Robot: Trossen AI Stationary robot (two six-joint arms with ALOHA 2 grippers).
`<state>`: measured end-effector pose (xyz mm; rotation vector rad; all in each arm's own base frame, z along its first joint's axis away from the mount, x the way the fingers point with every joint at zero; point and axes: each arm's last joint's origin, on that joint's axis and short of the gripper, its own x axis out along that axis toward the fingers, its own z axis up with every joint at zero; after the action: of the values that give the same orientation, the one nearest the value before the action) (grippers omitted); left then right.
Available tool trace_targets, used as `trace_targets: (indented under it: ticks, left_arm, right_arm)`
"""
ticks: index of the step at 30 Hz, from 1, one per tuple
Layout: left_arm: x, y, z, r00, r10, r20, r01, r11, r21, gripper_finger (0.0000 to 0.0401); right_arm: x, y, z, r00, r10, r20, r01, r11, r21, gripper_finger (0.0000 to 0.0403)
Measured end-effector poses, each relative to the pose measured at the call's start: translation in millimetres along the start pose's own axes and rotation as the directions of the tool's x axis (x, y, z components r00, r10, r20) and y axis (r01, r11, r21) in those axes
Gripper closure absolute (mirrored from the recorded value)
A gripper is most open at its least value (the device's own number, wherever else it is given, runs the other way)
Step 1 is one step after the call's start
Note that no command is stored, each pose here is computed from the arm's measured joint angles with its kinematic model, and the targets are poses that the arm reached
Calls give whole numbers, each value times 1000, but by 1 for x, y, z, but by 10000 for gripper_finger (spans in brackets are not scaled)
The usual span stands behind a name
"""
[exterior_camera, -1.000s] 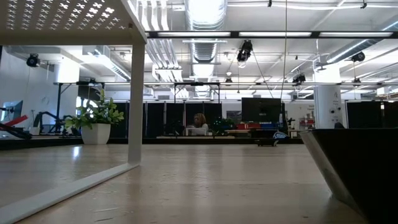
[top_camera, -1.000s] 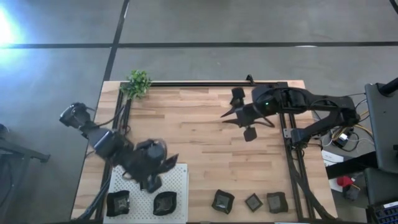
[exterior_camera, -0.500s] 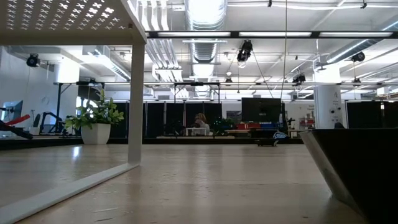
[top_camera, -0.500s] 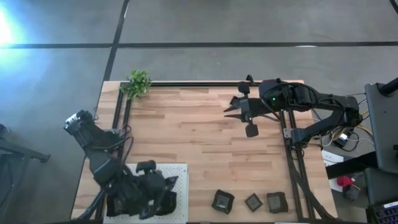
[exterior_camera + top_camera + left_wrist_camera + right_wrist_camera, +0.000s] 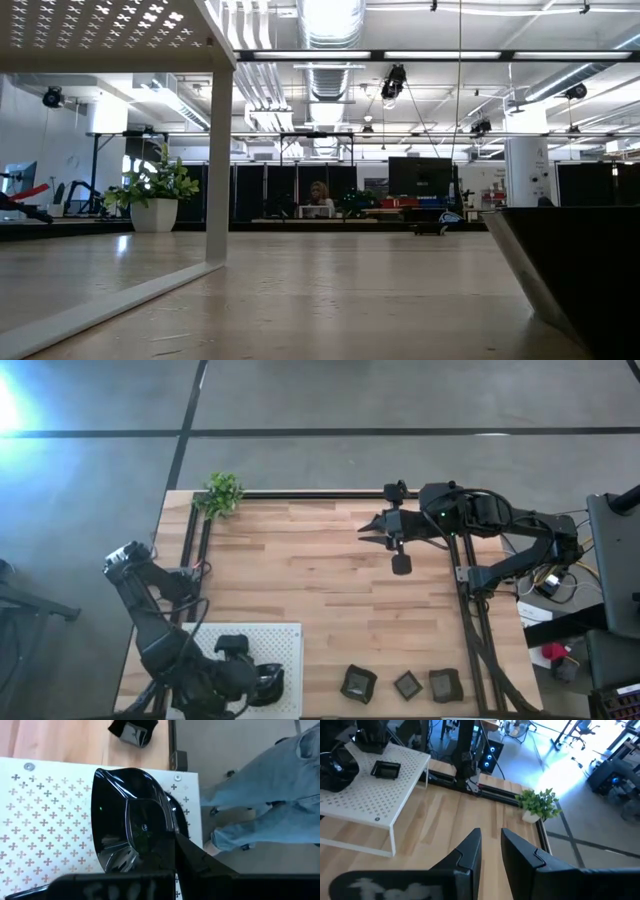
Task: Pick & Place Mini shaped plates
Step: Stack the leaf shaped plate on top of the leaf shaped plate on the shelf
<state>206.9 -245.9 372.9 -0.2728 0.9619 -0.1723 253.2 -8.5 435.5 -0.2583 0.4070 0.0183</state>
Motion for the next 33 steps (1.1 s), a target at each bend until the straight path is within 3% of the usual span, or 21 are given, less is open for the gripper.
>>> trace_targets:
  ticks: [33]
  left_arm:
    - [11,-3,-2,1000,11,-30,-10,1000,20,401]
  right_arm:
    - [0,0,0,1000,1,-1,-1,1000,-5,335]
